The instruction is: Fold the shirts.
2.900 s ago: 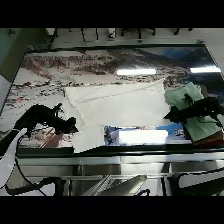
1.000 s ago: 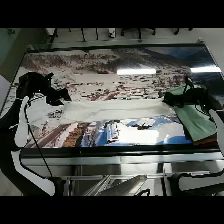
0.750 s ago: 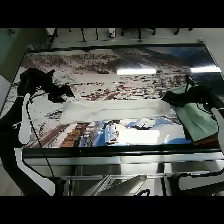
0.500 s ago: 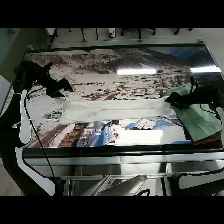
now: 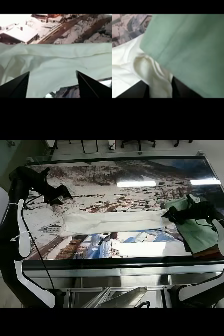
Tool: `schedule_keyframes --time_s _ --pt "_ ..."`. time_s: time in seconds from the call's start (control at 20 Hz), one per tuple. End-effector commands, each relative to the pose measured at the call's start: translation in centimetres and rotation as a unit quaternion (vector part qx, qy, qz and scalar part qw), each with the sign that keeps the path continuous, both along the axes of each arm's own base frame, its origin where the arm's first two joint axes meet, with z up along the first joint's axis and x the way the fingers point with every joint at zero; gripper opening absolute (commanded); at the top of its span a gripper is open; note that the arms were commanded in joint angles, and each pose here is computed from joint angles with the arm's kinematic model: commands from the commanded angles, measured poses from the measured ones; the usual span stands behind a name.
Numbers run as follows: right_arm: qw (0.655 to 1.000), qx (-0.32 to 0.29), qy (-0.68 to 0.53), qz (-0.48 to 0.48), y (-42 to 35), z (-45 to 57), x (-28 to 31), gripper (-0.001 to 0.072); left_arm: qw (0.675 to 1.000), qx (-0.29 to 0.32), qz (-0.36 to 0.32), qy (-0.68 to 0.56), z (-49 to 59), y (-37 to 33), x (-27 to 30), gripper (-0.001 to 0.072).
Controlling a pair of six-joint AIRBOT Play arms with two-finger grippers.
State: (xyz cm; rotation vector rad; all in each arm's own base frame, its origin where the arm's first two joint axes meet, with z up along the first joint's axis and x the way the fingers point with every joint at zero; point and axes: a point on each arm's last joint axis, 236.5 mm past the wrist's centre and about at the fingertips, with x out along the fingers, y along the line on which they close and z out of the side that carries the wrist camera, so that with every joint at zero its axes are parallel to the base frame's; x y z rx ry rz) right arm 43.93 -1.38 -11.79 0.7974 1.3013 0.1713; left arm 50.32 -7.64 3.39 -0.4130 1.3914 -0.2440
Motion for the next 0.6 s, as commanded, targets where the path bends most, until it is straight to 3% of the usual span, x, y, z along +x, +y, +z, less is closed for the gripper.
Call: schedule_keyframes --time_s 0.0,0.05,0.1,0.35,0.55 --pt "1.000 0.015 0.009 0.024 1.2 -1.0 -0.6 0.0144 1.000 0.000 -0.017 -0.009 0.3 -1.9 0.0 0.0085" --pt "0.999 0.013 0.003 0.030 1.4 -0.8 -0.5 0.0041 1.000 0.001 -0.026 -0.015 0.4 -2.6 0.1 0.0020" --pt "0.999 0.009 -0.003 0.034 1.4 -0.5 -0.4 0.0023 0.999 0.001 -0.031 -0.018 0.4 -3.2 0.1 0.0020" --pt "0.997 -0.019 -0.071 0.037 0.8 5.2 1.3 0.0022 0.996 -0.001 -0.079 -0.044 0.6 -8.3 -0.1 0.0019" --pt "0.989 -0.034 -0.134 0.060 1.8 12.2 1.3 0.0022 0.986 -0.009 -0.140 -0.086 0.2 -16.3 -0.7 0.0018"
